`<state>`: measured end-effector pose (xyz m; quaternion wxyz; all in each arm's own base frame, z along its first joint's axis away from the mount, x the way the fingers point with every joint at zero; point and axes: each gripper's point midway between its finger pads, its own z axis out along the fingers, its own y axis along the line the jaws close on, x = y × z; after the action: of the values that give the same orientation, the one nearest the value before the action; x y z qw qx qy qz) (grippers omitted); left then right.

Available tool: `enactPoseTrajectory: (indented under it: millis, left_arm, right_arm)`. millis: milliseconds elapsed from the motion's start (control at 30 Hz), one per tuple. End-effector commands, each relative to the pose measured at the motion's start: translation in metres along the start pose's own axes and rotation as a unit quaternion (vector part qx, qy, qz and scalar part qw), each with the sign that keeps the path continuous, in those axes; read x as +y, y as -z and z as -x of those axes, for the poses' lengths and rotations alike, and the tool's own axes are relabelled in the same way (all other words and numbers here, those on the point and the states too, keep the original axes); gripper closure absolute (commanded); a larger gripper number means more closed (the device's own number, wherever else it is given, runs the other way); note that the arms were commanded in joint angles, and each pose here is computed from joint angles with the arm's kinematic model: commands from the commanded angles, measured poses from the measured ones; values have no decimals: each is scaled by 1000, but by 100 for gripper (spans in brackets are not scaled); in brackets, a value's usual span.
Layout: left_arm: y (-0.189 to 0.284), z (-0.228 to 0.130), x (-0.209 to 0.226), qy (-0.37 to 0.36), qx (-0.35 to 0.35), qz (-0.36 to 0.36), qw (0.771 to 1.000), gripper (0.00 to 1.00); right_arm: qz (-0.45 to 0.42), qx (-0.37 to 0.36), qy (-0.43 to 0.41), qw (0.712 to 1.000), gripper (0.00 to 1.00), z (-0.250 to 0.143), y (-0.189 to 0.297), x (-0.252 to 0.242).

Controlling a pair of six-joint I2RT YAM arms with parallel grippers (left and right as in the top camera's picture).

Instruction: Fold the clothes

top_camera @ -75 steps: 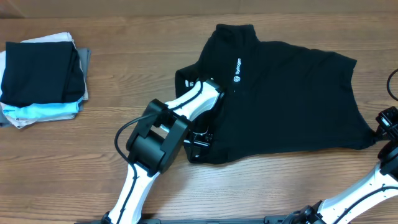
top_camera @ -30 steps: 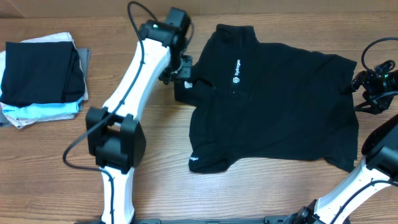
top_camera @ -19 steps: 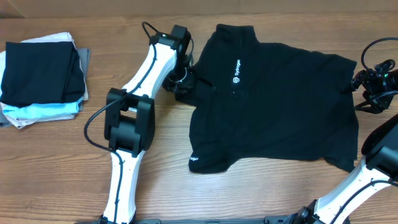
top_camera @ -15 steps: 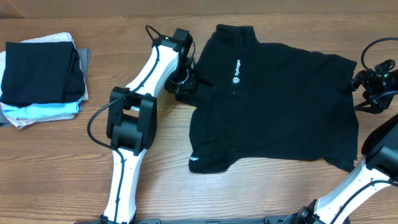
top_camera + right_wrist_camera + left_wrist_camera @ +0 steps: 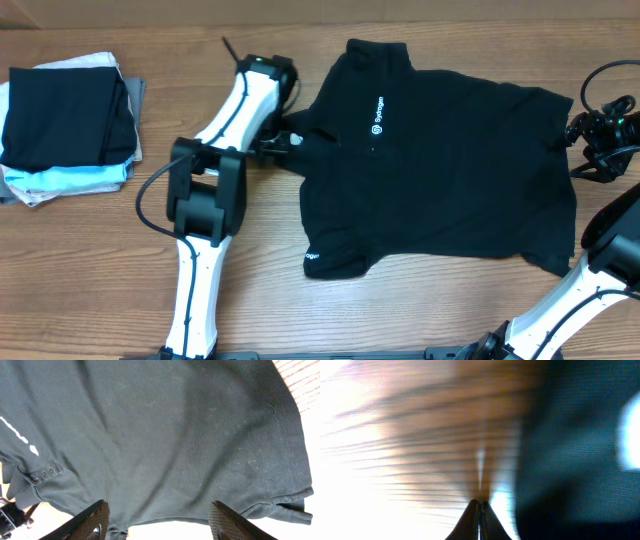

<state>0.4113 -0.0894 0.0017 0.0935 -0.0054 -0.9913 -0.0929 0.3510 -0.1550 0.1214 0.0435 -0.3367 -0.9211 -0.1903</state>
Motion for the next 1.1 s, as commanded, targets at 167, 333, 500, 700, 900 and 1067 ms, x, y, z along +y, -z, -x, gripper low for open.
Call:
enactPoseTrajectory:
  millis: [167, 333, 500, 700, 900, 1067]
  left_arm:
    - [-26, -2, 51, 66, 38, 31, 997, 96]
    - [1, 10, 30, 50, -1, -54, 997, 96]
    - [46, 34, 0, 7, -87, -162, 983, 86]
    - [36, 43, -8, -87, -107, -160, 977, 58]
    - [20, 46, -28, -103, -100, -211, 967, 61]
    - [27, 54, -42, -106, -119, -248, 956, 60]
  right_arm:
    - [1, -30, 16, 999, 32, 0, 18, 8]
    - [1, -31, 18, 999, 32, 1, 18, 9]
    - [1, -30, 21, 999, 32, 0, 17, 11]
    - [1, -31, 23, 999, 32, 1, 16, 12]
    - [1, -31, 23, 999, 32, 1, 16, 12]
    - [1, -31, 23, 999, 32, 0, 16, 12]
